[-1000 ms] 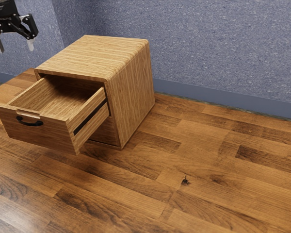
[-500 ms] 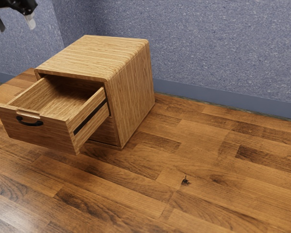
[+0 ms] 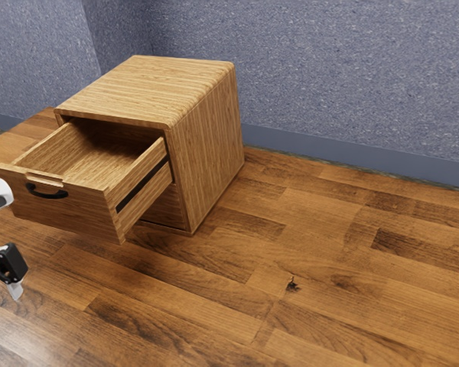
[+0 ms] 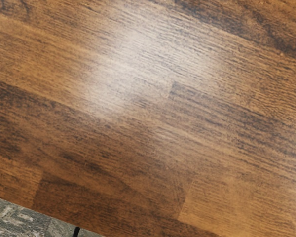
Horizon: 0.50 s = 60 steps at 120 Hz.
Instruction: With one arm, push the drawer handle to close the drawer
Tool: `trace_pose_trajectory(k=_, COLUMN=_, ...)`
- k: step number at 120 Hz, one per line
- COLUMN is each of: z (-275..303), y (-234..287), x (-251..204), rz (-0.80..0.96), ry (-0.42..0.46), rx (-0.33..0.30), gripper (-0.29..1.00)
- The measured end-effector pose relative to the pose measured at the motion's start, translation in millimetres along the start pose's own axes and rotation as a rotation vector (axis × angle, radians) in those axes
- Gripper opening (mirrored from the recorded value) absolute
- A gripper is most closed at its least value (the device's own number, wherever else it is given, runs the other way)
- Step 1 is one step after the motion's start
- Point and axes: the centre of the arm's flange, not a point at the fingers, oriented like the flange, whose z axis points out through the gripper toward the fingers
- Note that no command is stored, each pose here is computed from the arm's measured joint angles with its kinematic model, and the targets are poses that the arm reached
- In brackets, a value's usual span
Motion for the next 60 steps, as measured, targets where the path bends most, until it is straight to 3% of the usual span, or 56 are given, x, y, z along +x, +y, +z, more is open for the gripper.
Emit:
trace_pose_trajectory(k=12, z=1, y=-25, x=29, rz=0.069, ry=0.034, rx=0.034, gripper=0.68)
trace_pose_trajectory(k=31, z=-18, y=-49, x=78, rz=0.158, ry=0.088, rx=0.034, gripper=0.68)
trace_pose_trajectory(k=60, z=-27, y=-41, x=99, rz=0.283, ry=0.127, rx=0.025, gripper=0.65)
